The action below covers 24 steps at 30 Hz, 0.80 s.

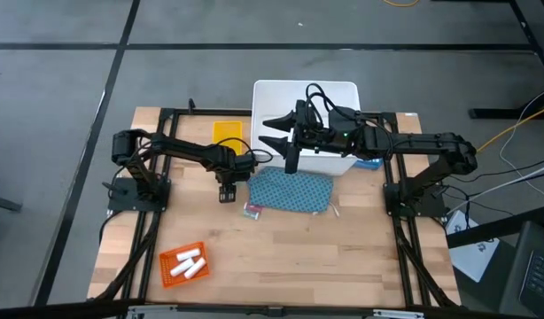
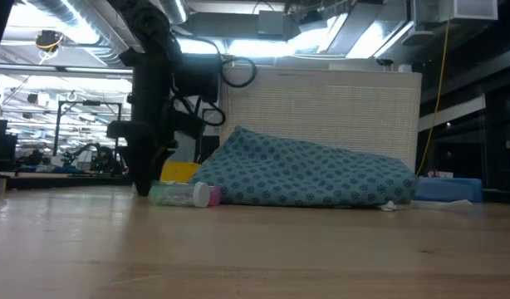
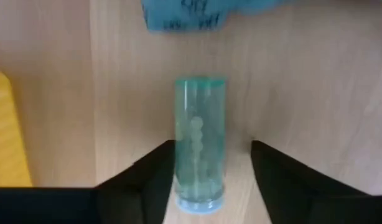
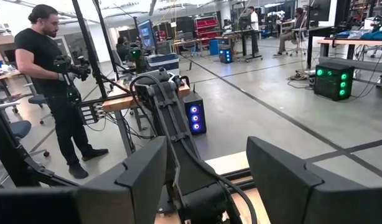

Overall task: Pick & place medical supplies in basket/bin
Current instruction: Put the top light green bottle into the yellow bin

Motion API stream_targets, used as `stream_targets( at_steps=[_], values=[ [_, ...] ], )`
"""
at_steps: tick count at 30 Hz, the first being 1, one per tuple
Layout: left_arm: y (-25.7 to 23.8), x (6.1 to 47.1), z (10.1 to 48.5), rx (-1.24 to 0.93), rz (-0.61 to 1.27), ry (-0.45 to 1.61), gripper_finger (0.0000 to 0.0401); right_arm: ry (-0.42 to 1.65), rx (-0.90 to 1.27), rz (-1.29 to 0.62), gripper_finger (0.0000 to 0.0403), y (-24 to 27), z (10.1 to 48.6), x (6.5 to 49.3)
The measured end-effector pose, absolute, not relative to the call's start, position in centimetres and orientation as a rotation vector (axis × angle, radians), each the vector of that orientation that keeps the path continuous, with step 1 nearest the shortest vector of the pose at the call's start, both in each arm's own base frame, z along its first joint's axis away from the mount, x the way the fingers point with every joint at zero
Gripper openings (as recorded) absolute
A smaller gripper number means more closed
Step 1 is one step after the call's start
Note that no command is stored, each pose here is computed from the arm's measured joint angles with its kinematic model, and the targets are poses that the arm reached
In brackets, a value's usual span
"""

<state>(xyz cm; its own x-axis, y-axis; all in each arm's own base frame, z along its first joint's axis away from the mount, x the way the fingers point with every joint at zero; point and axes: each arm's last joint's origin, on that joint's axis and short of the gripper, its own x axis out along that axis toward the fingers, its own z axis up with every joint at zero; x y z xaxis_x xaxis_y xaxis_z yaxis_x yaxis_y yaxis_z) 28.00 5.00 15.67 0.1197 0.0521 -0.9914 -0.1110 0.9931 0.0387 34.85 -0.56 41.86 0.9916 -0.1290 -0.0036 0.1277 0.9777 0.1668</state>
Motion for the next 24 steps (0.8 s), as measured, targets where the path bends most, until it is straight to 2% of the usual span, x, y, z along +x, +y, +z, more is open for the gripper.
stream_targets(
  at_steps=[7, 10, 13, 18, 24],
  values=[
    [4.8, 28.0, 15.8, -0.147, 0.141, 1.434, 0.0079, -0.007, 0.168, -0.129, 0.0224, -0.6, 41.9, 34.8],
    [4.5, 27.7, 16.1, -0.254, 0.124, 1.440, 0.0045, -0.007, 0.170, -0.129, 0.0224, -0.6, 41.9, 34.8],
    [4.1, 27.3, 17.0, -0.333, 0.098, 1.433, 0.0040, -0.007, 0.170, -0.129, 0.0224, -0.5, 41.9, 34.8],
    [3.5, 25.7, 19.8, -0.414, 0.080, 1.392, 0.0073, -0.007, 0.170, -0.129, 0.0224, -0.6, 41.9, 34.8],
    [3.2, 22.3, 23.8, -0.474, 0.147, 1.332, 0.0078, -0.007, 0.167, -0.129, 0.0224, -0.6, 41.9, 34.8]
  ],
)
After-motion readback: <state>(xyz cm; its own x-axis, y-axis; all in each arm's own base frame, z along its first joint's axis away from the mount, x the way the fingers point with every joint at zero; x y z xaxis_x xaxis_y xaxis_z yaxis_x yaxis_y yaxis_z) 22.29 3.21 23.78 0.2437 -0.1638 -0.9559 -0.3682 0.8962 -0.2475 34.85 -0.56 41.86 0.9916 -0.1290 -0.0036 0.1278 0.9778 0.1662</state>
